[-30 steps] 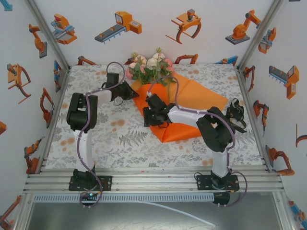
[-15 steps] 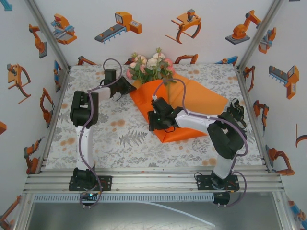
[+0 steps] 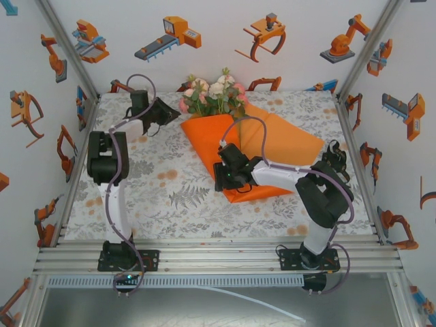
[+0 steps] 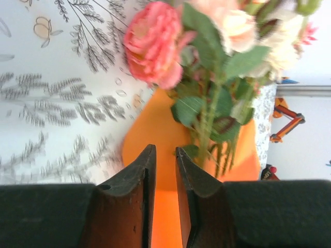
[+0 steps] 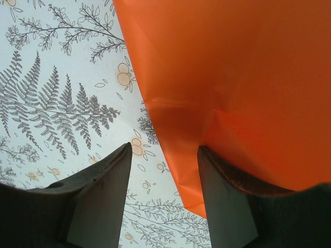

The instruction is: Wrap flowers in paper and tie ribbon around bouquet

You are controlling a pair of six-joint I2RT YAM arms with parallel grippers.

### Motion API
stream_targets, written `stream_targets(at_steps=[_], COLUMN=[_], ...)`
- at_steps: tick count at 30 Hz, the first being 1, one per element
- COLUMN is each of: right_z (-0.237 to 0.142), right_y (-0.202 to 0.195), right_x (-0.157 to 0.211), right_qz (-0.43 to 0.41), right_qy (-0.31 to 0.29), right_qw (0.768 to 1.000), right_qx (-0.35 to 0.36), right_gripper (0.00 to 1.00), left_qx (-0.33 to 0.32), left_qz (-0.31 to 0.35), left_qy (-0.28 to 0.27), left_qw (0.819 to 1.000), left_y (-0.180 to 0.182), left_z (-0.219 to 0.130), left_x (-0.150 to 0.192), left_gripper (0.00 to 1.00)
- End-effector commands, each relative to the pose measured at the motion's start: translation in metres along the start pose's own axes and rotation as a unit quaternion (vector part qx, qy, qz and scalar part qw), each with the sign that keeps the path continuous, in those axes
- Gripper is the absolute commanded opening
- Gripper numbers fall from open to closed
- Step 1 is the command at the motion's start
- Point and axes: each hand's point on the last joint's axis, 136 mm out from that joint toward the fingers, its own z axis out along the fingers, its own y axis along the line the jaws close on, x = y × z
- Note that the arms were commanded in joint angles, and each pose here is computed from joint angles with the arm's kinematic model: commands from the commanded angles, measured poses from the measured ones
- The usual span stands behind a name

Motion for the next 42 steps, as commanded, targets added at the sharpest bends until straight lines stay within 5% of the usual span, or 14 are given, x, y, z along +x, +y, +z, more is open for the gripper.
stream_targets(at_steps=[1, 8, 17, 27, 38, 42], right_z=[-0.002, -0.004, -0.003, -0.009, -0.012, -0.013], right_y=[0.000, 0.001, 0.000, -0.004, -0.006, -0.006], right_x=[0.000, -0.003, -0.001, 0.005, 0.013, 0.015], right_qz=[0.010, 0.007, 0.011, 0.026, 0.035, 0.036], right_qy=[-0.007, -0.016, -0.013, -0.020, -0.017, -0.011], right_qw=[1.000, 1.000, 1.000, 0.999, 0.999, 0.999], right_qx=[-0.007, -0.012, -0.014, -0.014, -0.016, -0.018], right_gripper=[0.50, 0.50, 0.50, 0.50, 0.50, 0.51], left_qx=[0.046, 0.000, 0.032, -0.025, -0.071, -0.056], left_qz=[0.020, 0.073, 0.075, 0.051, 0.034, 0.032], left_qy=[-0.027, 0.081, 0.139, 0.116, 0.075, 0.055], left_qw=[0.998, 0.994, 0.987, 0.992, 0.994, 0.996], left_y=[-0.055, -0.035, -0.029, 0.022, 0.078, 0.068], left_z=[-0.047, -0.057, -0.016, 0.021, 0.043, 0.041], left_x=[-0.006, 0.091, 0.140, 0.118, 0.050, 0.023], left_gripper=[0.27, 0.25, 0.21, 0.20, 0.20, 0.21])
